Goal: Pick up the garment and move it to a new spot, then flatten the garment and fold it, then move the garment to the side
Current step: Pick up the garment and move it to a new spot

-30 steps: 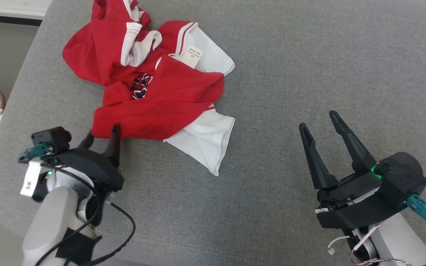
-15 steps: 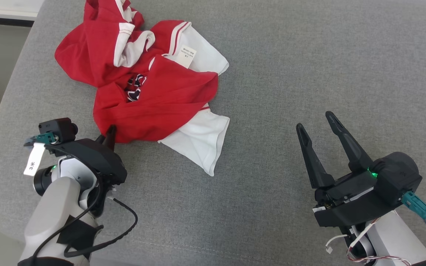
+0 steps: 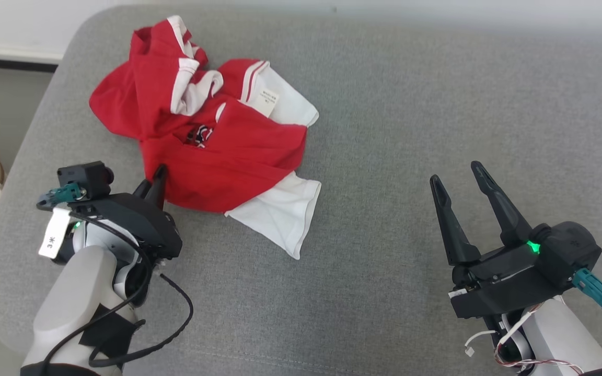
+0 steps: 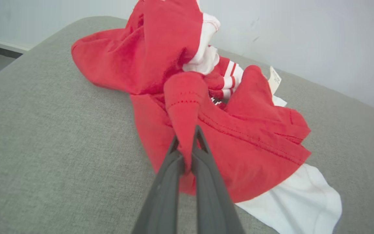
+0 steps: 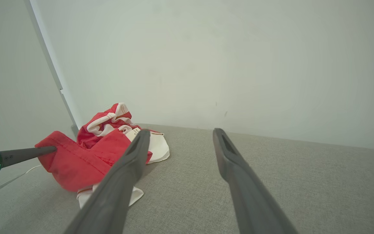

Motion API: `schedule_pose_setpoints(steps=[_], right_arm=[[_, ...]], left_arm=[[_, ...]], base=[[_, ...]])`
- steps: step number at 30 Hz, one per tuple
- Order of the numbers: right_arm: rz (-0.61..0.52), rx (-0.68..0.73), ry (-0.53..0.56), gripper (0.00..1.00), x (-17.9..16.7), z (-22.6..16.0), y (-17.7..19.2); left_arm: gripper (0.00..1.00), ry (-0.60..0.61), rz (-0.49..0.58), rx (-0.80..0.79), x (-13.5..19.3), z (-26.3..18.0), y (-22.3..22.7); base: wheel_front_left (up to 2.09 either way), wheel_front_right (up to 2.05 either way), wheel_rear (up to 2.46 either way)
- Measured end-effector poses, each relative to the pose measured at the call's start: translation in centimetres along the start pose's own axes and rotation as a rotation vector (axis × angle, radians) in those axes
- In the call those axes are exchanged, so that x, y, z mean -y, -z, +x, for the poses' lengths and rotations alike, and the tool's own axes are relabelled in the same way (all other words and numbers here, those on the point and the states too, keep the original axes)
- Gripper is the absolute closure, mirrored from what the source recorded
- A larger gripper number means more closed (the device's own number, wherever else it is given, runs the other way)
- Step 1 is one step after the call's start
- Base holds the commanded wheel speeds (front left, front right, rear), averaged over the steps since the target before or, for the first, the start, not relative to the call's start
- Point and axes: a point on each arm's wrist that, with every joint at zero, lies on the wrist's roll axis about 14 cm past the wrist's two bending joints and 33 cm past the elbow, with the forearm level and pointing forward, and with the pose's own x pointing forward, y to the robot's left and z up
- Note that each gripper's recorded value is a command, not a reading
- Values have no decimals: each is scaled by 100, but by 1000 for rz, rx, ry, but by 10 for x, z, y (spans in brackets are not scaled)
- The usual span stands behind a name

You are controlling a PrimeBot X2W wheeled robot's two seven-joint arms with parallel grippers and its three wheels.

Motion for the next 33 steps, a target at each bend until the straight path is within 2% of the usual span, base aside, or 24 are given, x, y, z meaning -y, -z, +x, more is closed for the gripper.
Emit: schedule_pose_setpoints(steps=[5,10,25,26,33], right_arm=[[-11,26,26,0,3,-6,-15],[-35,46,56,0,8,-17,-29],[-91,89,199,0,31,-75,-62],[-91,89,199,0,31,-75,-62],[-119,123,263,0,43,-98,-80]], left_arm=[[100,81,46,83,25,-8,-25],[100,190,78,159,63,-16,-41],[100,627,131,364,222,-54,-89],[100,627,131,364,222,-54,-89],[100,874,152,468,315,-90,-120]], base=[[0,0,0],[0,0,0],[0,0,0],[0,0,0],[0,0,0]])
